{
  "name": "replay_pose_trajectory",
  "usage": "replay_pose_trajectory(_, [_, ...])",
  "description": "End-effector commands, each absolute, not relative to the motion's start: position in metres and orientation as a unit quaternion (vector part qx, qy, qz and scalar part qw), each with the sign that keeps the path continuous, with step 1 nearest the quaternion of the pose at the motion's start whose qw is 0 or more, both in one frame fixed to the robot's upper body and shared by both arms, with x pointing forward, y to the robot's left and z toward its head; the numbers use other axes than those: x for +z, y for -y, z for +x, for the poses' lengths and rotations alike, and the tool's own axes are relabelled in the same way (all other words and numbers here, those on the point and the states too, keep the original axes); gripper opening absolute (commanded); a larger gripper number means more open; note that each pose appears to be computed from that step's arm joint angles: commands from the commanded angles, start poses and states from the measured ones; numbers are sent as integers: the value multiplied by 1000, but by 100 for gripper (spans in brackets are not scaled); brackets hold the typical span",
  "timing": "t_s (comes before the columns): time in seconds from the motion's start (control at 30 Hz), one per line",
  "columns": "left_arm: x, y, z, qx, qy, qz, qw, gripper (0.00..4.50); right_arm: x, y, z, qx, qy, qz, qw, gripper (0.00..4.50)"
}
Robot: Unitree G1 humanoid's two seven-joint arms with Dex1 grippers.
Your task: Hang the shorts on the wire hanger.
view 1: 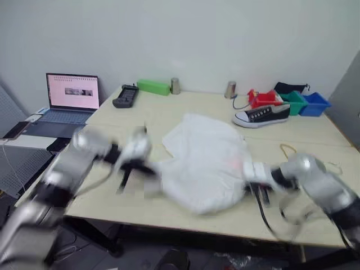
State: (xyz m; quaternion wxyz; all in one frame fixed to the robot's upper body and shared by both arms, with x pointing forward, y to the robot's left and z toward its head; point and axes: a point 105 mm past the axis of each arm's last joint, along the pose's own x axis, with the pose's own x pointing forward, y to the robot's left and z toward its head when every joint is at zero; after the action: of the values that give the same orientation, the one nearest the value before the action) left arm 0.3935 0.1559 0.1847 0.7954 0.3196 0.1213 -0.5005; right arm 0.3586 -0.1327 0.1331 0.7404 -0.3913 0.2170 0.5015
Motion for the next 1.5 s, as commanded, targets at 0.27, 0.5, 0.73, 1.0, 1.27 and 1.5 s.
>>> replay_pose_trajectory(0.27, [432,-196,452,86,253,409,873,5,416,157,456,-78,295,-426,852,0])
replay_pose_trajectory(0.5, [275,-161,474,-225,32,441,868,5,247,133,474,194,71,-442,873,0])
replay_pose_trajectory(0.73, [149,-178,399,-520,-162,449,708,5,144,147,413,349,-114,-447,816,0])
replay_pose_trajectory(1.0, [151,-188,342,-588,-218,442,642,5,123,145,364,433,-169,-454,760,0])
replay_pose_trajectory(1.27, [141,-205,288,-614,-283,451,582,5,120,121,365,428,-136,-425,786,0])
replay_pose_trajectory(1.5, [131,-202,252,-645,-306,417,562,5,92,120,326,507,-179,-442,718,0])
